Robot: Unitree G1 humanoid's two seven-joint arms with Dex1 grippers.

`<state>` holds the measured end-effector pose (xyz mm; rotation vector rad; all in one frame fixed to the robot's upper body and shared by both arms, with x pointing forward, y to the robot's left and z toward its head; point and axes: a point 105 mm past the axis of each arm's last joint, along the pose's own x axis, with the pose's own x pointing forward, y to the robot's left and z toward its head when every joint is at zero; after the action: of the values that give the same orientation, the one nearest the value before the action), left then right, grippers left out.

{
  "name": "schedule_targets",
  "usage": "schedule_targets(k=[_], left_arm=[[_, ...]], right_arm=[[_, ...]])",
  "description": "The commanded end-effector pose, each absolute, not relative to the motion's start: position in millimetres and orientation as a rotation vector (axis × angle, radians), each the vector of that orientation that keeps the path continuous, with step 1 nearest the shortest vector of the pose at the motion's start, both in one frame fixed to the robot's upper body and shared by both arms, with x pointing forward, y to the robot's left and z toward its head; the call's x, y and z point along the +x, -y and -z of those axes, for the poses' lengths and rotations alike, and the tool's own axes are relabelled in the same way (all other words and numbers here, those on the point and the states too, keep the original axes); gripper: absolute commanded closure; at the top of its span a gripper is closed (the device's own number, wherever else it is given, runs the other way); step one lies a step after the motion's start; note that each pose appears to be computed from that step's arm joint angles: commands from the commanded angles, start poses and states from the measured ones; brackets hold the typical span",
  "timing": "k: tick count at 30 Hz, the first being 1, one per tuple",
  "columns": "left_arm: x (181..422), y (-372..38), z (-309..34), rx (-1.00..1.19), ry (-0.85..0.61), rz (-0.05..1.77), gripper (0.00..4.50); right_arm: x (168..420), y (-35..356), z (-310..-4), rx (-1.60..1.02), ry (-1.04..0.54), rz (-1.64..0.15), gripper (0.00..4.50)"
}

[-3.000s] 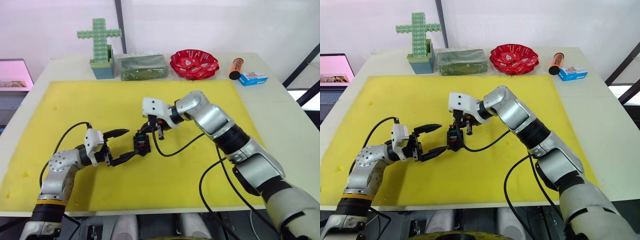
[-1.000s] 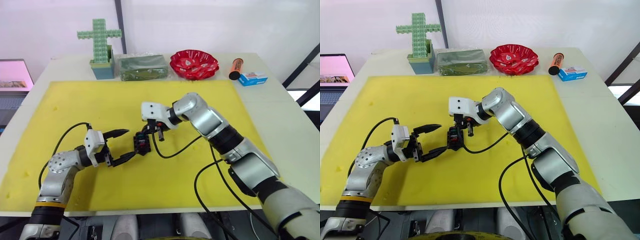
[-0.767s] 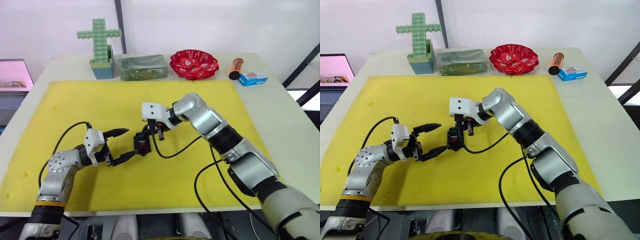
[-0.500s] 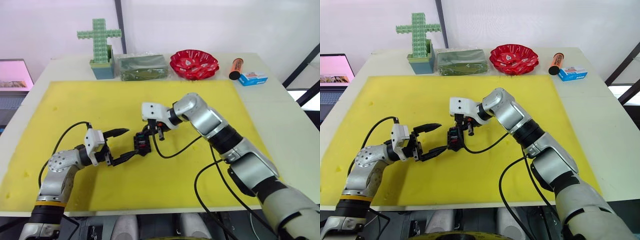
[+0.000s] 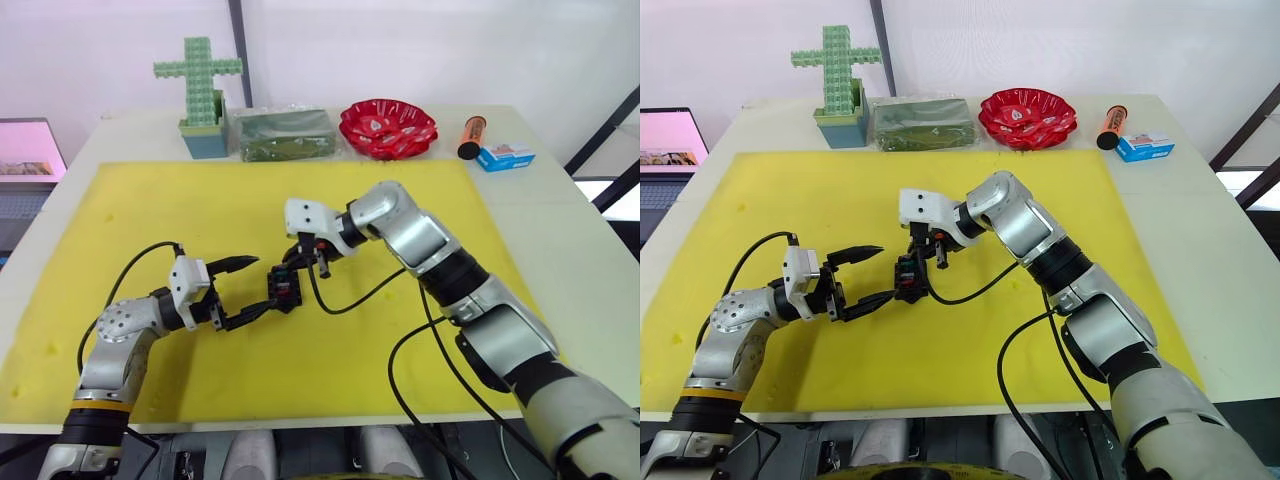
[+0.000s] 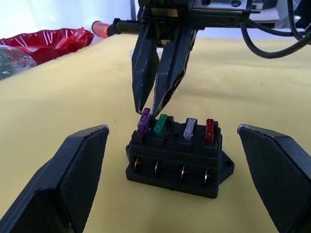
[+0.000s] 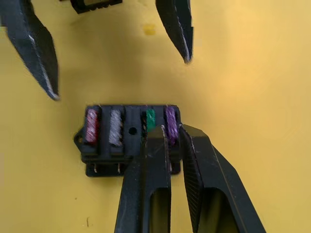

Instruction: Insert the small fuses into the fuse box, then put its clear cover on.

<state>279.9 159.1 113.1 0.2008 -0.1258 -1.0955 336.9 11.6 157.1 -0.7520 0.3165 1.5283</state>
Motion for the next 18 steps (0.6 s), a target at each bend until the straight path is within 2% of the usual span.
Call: schedule_targets(k=[1, 7, 8, 9, 18], left_arm=[[278.4, -157.2, -119.4, 0.218, 0.154, 1.105, 0.00], [279.8, -157.1, -118.7, 0.221, 0.151, 1.111, 0.00], [280.2, -157.0, -119.1, 0.222, 0.152, 1.111, 0.00], [280.6, -156.9, -119.5, 0.223, 0.152, 1.112, 0.00], [278.3, -156.9, -118.8, 0.225, 0.150, 1.117, 0.00]], right_arm=[[331.8, -18.8, -182.0, -0.728, -0.219, -1.547, 4.00], [328.3, -21.8, -186.2, -0.694, -0.210, -1.553, 4.00], [329.1, -22.3, -186.0, -0.688, -0.210, -1.545, 4.40], [330.0, -22.5, -185.0, -0.685, -0.213, -1.540, 4.49], [337.2, -20.3, -167.5, -0.697, -0.260, -1.504, 4.49]])
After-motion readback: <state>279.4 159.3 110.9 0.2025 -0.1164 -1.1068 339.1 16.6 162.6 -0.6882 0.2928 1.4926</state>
